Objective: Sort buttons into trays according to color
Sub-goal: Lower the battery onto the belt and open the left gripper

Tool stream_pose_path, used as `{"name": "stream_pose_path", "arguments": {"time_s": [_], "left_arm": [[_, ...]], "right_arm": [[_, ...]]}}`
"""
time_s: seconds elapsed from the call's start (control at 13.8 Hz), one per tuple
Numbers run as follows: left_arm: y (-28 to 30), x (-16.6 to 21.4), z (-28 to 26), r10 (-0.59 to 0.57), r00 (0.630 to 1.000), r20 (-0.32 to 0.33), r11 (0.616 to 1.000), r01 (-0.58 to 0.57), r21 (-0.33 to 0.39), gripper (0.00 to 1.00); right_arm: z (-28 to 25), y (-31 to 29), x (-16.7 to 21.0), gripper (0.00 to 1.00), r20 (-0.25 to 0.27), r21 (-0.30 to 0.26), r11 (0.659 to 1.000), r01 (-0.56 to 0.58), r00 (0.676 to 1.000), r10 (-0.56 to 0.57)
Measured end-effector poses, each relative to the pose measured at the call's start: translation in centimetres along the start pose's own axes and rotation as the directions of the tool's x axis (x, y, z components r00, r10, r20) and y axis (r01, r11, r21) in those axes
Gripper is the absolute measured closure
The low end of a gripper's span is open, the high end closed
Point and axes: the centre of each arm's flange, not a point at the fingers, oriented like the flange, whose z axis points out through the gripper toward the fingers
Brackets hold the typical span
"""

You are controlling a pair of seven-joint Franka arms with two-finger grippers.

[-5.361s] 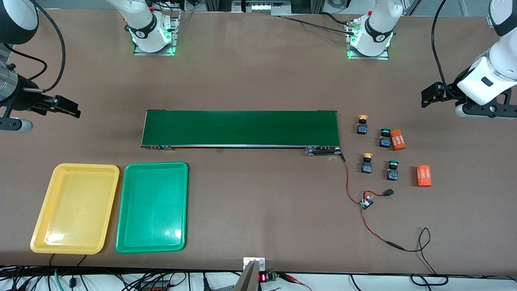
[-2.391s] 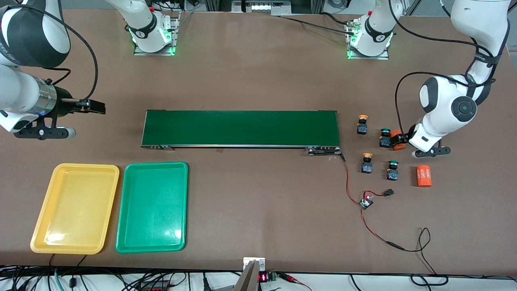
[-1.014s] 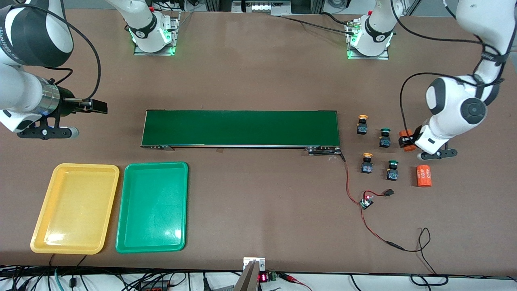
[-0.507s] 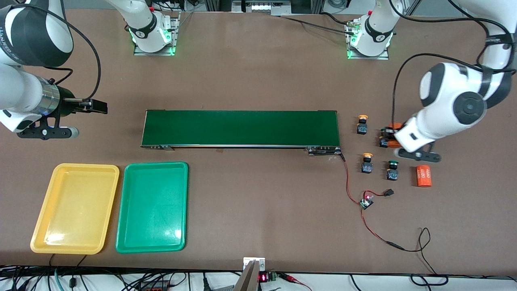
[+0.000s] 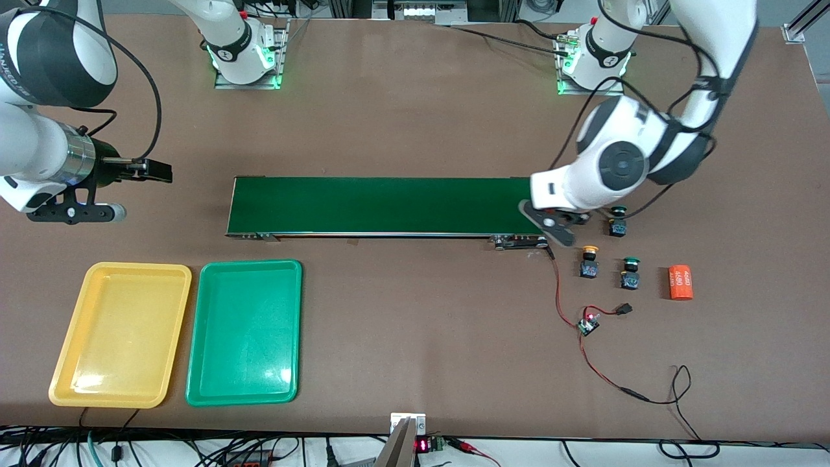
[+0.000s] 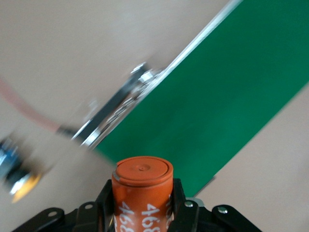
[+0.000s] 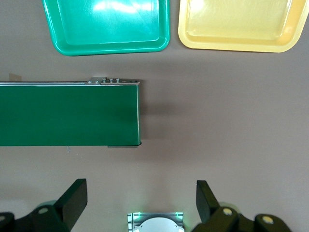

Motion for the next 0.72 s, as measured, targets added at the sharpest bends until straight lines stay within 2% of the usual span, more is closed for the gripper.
{"name": "stream_pose_path", "arguments": {"time_s": [0.07,0.22,0.43,0.51,0.65,0.72], "left_arm": [[1.1,1.1,0.4,0.107,0.994,-0.029,0.994,-0.107,-0.001,0.50],[3.5,2.7,1.5,0.285,0.957,-0.047,0.959,-0.285,0.001,0.50],[5.2,3.7,3.2,0.512,0.858,-0.048,0.859,-0.512,0.023,0.50],[5.0,3.8,3.8,0.567,0.823,-0.033,0.824,-0.566,0.037,0.50],[4.5,3.9,5.1,0.622,0.783,0.001,0.782,-0.622,0.050,0.50],[4.5,3.9,5.5,0.633,0.774,0.008,0.773,-0.632,0.048,0.43]], "right_arm": [[0.0,0.0,0.0,0.00,0.000,0.000,1.000,0.000,1.000,0.000],[0.0,0.0,0.0,0.00,0.000,0.000,1.000,0.000,1.000,0.000],[0.0,0.0,0.0,0.00,0.001,0.000,1.000,-0.001,1.000,0.001],[0.1,0.1,0.0,0.00,0.002,0.000,1.000,-0.001,1.000,0.001],[0.1,0.2,0.1,0.00,0.004,0.000,1.000,-0.003,1.000,0.003],[0.2,0.2,0.1,0.00,0.004,0.000,1.000,-0.004,1.000,0.004]]}}
